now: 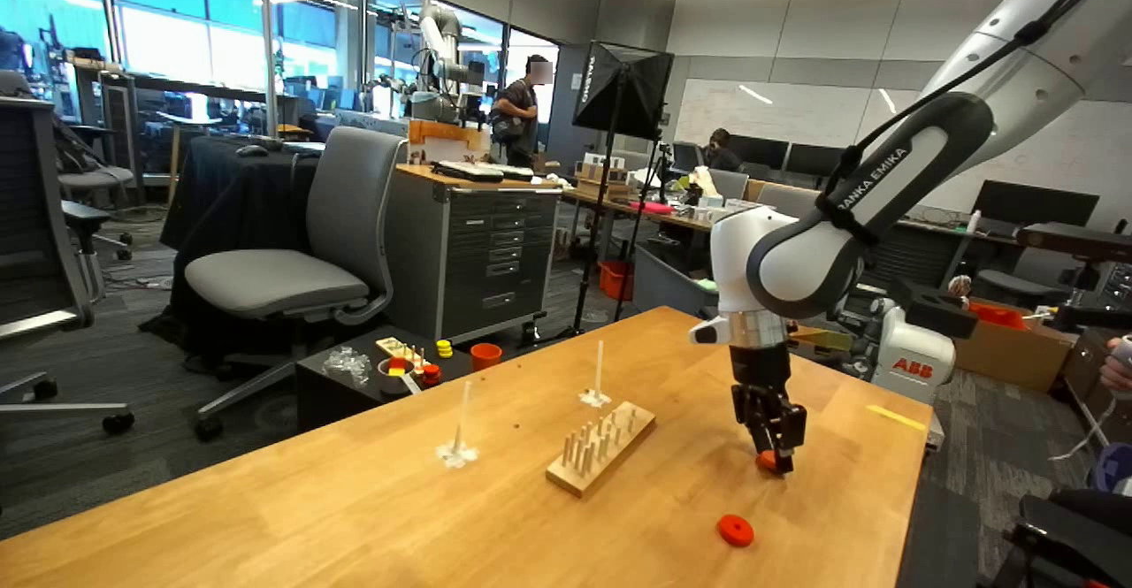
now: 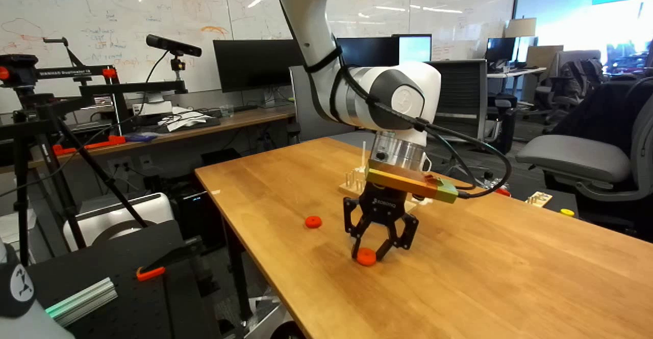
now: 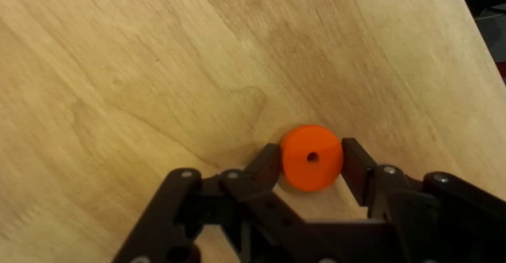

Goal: Pick the orange ring and put it on the object

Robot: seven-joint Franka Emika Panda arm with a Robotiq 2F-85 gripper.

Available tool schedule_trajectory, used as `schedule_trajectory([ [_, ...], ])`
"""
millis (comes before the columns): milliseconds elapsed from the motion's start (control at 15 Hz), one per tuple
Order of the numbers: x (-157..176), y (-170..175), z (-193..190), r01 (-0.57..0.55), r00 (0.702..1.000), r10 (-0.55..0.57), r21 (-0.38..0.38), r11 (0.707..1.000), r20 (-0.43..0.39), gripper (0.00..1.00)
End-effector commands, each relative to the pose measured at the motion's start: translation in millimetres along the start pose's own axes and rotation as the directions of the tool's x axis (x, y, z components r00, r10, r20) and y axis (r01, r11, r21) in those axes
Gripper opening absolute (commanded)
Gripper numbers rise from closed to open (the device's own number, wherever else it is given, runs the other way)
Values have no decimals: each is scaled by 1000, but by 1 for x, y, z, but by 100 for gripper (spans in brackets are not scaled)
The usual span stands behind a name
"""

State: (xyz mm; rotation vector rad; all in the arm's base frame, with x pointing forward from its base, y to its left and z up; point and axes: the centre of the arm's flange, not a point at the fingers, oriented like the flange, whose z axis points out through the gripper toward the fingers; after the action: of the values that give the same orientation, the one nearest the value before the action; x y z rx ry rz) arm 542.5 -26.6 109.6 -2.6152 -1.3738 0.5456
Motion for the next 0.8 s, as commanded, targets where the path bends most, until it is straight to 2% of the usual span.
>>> schedule_trajectory([
  [0,-2,-13,-28,12,999,-11,20,1000,-39,21],
  [267,16,-26,-59,-11,997,10,-12,1000,-80,21],
  [733,66,-40,-112,-63,991,58,-42,997,-120,21],
])
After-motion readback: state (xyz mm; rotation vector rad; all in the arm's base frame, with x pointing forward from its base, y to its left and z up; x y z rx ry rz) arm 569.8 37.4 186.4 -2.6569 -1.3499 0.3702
